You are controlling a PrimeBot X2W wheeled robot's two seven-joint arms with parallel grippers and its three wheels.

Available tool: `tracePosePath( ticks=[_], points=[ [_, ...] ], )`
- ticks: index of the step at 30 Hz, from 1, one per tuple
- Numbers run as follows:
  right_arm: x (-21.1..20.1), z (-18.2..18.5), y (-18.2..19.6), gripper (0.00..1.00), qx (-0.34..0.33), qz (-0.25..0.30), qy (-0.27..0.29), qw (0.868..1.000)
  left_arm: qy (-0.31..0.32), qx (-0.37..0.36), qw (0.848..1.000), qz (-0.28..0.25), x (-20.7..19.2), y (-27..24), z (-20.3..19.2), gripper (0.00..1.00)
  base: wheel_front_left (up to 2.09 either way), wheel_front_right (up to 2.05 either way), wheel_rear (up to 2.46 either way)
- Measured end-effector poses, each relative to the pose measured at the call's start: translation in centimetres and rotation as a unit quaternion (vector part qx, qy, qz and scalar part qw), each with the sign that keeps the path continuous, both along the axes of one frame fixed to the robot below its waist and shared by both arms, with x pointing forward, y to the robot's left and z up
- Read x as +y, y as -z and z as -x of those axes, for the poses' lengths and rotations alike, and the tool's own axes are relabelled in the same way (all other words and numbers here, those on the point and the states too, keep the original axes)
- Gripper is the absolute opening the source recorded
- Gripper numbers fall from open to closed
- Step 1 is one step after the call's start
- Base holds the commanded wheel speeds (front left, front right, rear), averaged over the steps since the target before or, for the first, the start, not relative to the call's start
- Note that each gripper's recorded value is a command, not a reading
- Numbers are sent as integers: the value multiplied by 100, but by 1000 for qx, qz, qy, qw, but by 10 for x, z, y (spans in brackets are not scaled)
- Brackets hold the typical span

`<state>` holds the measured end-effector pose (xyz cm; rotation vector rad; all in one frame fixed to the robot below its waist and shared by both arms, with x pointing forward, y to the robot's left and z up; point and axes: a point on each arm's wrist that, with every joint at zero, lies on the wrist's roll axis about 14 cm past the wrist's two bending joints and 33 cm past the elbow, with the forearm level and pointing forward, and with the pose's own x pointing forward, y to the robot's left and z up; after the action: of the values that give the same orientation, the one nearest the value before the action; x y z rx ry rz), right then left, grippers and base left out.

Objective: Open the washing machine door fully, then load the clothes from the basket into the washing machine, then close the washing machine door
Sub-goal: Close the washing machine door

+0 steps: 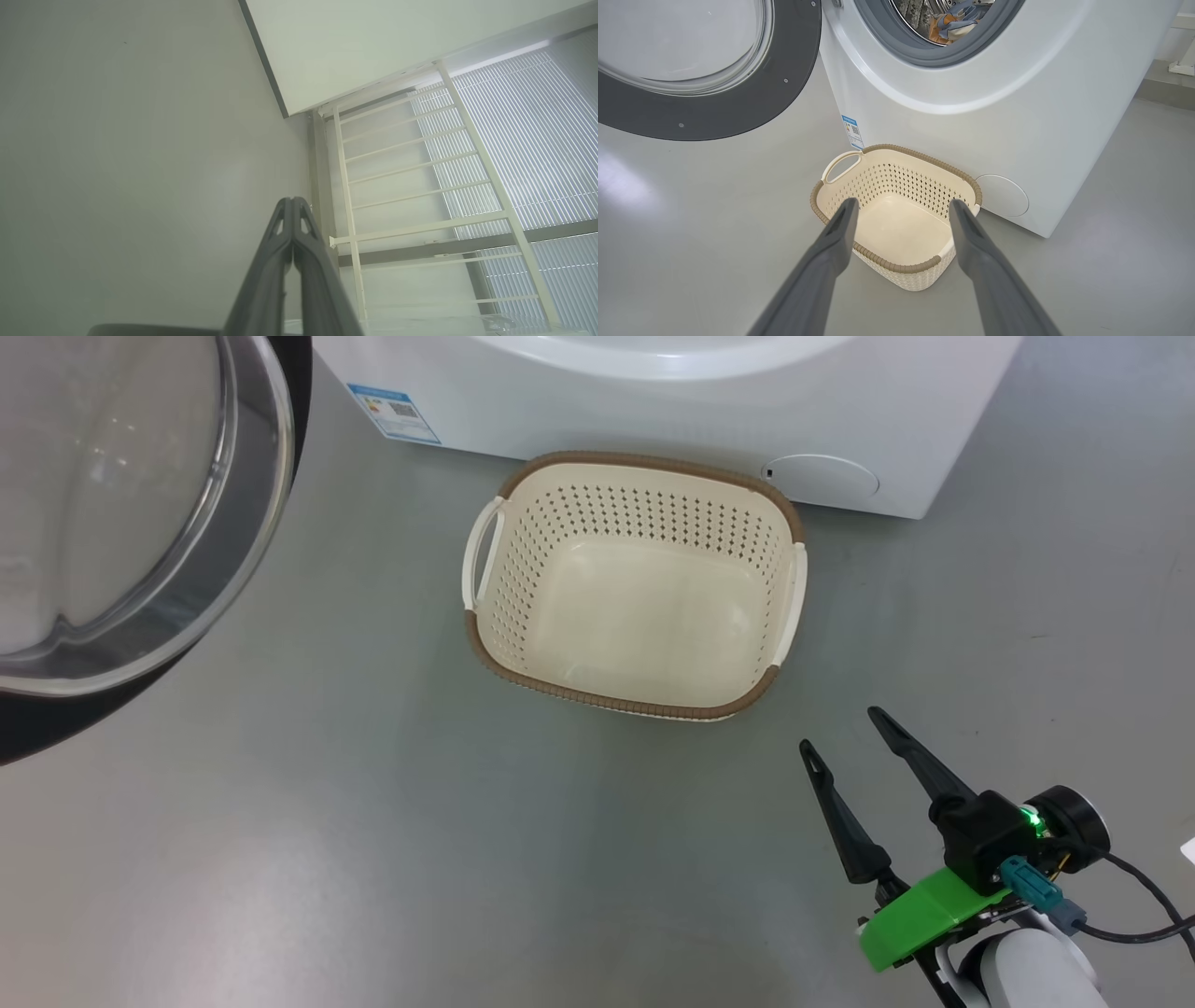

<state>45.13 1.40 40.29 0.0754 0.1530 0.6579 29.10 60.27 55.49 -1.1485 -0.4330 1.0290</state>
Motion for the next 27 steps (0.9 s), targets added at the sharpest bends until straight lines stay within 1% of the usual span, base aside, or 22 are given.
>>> tracePosePath(
  ticks=[4, 8, 18, 22, 27],
  points=[
    [-2, 0, 1, 100, 2, 1, 3, 1000, 18, 26, 999, 11, -5, 12, -6, 0, 0, 0, 0],
    [-3, 0, 1, 100, 0, 4, 4, 1000, 31, 31, 999, 25, -9, 18, -9, 0, 0, 0, 0],
    [-2, 2, -2, 100, -3, 4, 3, 1000, 117, 16, 991, 69, -32, 26, -35, 0, 0, 0, 0],
    [-1, -2, -7, 100, -11, 2, 4, 1000, 136, 7, 989, 59, -34, 16, -41, 0, 0, 0, 0],
    [-1, -1, -11, 100, -14, 1, 6, 1000, 165, 10, 984, 64, -40, 18, -41, 0, 0, 0, 0]
  ],
)
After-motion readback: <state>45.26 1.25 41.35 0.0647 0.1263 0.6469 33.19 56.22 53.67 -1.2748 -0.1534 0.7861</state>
